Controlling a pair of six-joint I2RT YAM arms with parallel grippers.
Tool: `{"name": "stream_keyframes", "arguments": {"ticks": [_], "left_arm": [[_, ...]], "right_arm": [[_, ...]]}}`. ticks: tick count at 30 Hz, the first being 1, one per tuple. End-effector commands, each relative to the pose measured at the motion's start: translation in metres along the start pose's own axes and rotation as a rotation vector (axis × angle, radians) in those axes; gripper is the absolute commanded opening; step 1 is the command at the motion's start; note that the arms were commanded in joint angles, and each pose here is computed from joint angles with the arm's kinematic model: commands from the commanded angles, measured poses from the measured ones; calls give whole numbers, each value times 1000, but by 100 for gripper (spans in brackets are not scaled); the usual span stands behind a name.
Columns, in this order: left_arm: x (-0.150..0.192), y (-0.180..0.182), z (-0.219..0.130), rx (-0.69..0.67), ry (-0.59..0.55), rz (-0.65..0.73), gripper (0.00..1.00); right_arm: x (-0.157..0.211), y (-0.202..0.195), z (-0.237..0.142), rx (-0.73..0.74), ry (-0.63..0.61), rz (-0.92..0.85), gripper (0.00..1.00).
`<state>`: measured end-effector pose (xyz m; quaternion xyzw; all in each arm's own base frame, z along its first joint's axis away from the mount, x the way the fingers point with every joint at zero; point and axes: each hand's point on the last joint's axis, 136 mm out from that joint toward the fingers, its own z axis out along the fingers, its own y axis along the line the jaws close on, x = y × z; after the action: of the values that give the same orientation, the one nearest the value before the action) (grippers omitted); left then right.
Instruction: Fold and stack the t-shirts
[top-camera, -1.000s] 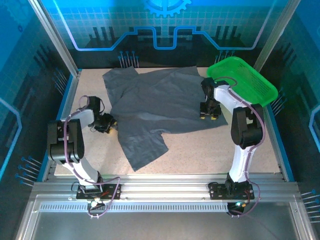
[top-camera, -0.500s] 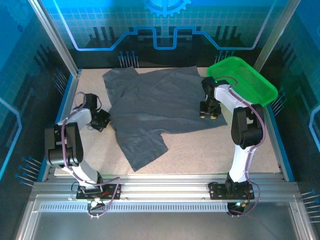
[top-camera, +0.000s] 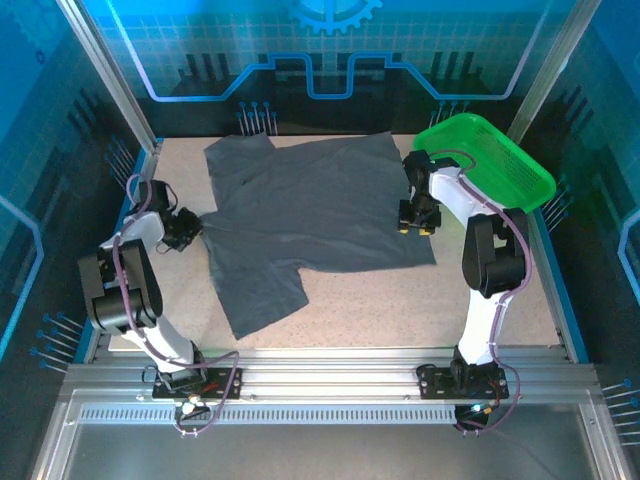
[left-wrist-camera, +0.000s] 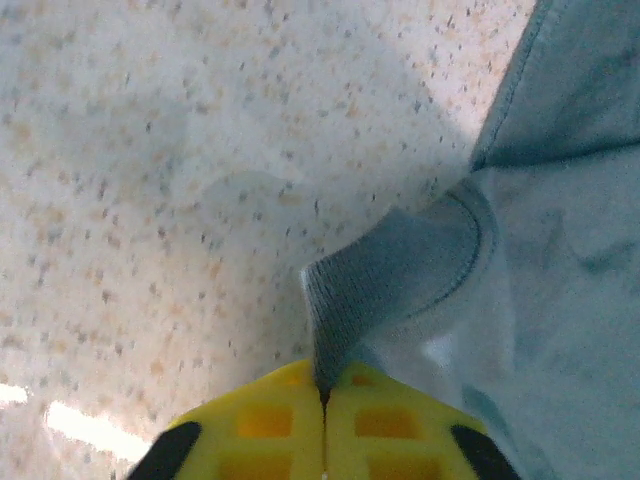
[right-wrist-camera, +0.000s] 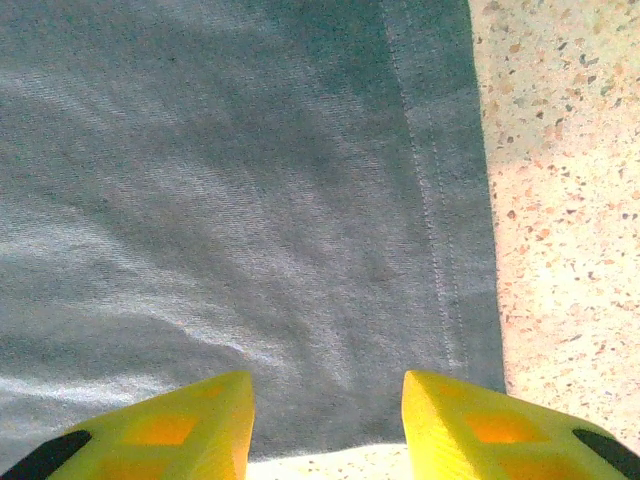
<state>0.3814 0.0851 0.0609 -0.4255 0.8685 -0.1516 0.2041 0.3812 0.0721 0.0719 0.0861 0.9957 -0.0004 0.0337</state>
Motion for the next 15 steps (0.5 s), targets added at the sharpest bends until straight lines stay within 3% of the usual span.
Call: {"name": "stream_keyframes", "arguments": {"ticks": [1,4,12,15], "left_arm": [[-10,16,-16,-112,-52,10,42],[19,31,-40,-184,-14,-48,44],[211,74,-78,-291,266,-181,43],[250,99,-92,-341,323,-205,47]], "right_arm": [[8,-1,-10,8,2,-23,43],[20,-5,-15,-7,-17,10,43],[54,0,-23,-123,-40,180,43],[59,4,-18,-153,-33,206,43]]}}
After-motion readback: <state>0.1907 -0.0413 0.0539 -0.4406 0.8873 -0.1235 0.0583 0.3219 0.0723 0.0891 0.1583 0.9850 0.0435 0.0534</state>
